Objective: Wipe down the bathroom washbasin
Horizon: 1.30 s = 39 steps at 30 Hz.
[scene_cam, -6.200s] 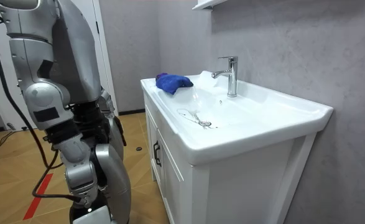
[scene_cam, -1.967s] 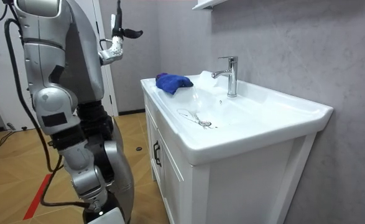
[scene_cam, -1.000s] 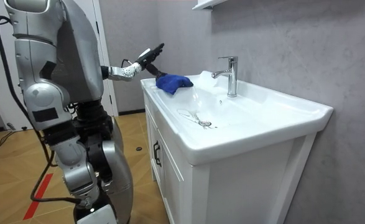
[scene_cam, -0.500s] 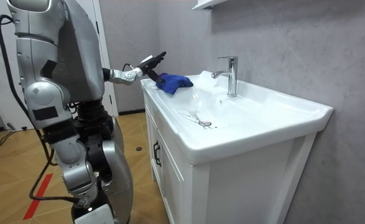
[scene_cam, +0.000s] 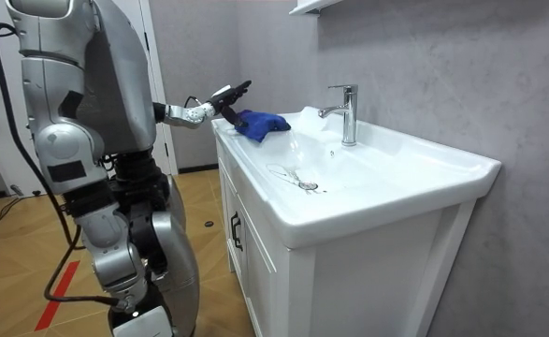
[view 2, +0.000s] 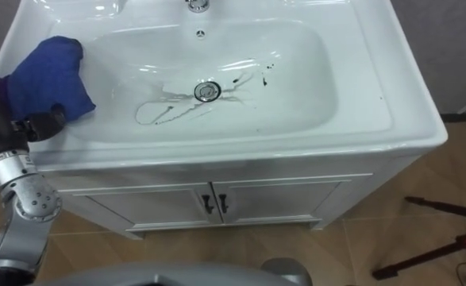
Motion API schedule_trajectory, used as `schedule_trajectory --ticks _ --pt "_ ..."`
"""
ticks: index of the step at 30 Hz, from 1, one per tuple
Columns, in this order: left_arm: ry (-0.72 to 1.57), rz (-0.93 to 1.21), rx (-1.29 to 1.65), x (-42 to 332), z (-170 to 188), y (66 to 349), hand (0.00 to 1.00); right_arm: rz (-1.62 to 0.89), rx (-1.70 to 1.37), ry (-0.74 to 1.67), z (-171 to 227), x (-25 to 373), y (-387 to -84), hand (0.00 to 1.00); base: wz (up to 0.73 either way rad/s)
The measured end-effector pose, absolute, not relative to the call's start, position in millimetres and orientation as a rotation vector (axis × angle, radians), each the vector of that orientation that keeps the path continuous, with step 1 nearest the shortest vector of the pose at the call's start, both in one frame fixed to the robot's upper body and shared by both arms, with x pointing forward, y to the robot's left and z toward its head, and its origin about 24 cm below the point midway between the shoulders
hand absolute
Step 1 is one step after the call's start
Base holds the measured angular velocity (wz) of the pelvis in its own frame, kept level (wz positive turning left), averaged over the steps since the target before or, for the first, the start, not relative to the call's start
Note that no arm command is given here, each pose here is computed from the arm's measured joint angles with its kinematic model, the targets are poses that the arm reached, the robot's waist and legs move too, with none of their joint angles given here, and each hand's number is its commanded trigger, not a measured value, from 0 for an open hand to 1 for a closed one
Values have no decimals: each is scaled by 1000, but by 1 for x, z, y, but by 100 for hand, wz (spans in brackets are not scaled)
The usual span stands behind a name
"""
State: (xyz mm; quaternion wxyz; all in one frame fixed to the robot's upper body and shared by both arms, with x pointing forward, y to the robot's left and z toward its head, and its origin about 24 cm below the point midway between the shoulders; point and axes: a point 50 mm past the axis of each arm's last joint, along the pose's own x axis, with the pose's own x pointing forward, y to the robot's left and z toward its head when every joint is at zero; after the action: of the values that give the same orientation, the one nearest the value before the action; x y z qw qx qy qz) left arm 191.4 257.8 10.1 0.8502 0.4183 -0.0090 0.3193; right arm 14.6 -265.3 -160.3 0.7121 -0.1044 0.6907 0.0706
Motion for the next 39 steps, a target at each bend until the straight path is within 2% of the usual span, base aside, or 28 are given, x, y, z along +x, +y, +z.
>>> schedule_trajectory --ticks 26,33,39 --pt "29 602 883 194 4 255 0 177 -214 1548 -160 14 -264 0 -1" --pt "-49 606 859 214 18 248 0 182 -230 1538 -161 19 -264 0 -5" --pt "-38 599 862 220 16 247 0 188 -254 1538 -160 20 -265 0 -3"
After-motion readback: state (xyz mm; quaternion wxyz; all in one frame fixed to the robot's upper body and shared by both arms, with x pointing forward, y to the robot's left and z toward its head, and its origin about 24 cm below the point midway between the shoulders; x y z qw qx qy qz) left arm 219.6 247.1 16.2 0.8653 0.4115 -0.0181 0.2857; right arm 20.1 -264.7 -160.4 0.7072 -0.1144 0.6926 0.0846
